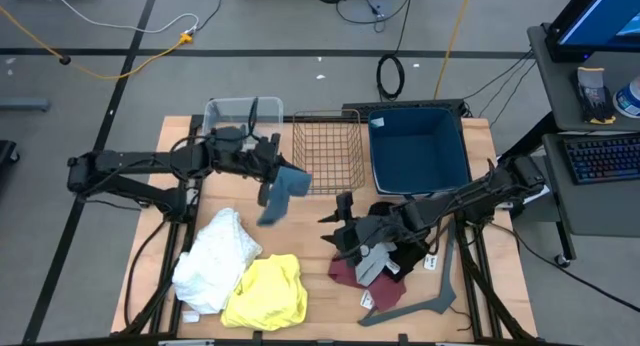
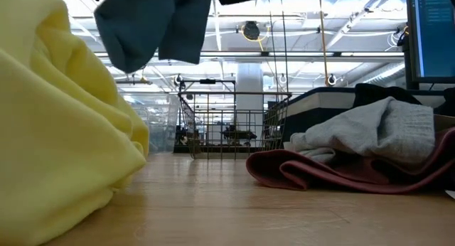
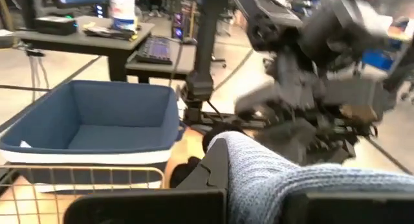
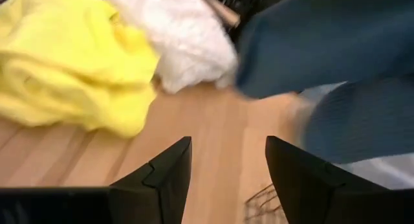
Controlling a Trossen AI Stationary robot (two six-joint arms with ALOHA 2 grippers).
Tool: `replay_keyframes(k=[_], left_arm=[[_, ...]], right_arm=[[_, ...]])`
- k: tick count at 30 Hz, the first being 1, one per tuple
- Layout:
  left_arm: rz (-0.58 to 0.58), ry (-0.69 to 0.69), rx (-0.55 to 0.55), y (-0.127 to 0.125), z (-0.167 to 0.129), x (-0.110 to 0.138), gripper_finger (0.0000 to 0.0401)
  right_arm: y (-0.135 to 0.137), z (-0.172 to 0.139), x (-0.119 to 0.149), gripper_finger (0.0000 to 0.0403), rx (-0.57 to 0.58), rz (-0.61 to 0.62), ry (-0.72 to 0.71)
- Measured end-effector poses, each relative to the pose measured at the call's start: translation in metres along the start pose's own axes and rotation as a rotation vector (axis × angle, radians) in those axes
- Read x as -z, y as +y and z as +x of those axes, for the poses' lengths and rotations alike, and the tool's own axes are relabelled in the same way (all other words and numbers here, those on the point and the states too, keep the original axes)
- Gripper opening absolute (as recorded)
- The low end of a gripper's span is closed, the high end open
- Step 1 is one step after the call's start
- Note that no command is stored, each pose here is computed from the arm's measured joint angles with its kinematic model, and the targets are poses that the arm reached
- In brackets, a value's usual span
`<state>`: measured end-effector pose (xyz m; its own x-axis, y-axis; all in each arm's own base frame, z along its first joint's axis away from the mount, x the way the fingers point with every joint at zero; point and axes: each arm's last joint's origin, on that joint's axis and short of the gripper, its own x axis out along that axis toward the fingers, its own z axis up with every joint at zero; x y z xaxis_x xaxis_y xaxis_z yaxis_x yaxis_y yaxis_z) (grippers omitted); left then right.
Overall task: Pick & Place Cloths
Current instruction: Put the blue sock into the transparent container
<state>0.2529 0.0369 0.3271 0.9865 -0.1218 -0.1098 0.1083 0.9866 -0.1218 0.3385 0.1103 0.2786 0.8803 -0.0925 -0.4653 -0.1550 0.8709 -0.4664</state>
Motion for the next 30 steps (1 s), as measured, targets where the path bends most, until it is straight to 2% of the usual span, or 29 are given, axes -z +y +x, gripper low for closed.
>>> replay_keyframes(k=[8, 12, 21, 30], left_arm=[[-0.048, -0.105, -0.088, 0.01, -0.031, -0.02, 0.0], [-0.063, -0.185, -0.171, 0.014, -0.054, -0.033, 0.0], [-0.053, -0.289, -0.489, 0.025, -0.097, -0.045, 0.0], [-0.012, -0.27, -0.78, 0.049, -0.109, -0.043, 0.0]], right_arm=[[0.008, -0.003, 0.017, 0.0191, -0.056, 0.065, 0.174], [0.01, -0.004, 0.023, 0.0187, -0.07, 0.096, 0.239], [0.021, -0.012, 0.031, 0.0185, -0.103, 0.114, 0.339], [0.044, -0.025, 0.032, 0.0185, -0.148, 0.119, 0.393]])
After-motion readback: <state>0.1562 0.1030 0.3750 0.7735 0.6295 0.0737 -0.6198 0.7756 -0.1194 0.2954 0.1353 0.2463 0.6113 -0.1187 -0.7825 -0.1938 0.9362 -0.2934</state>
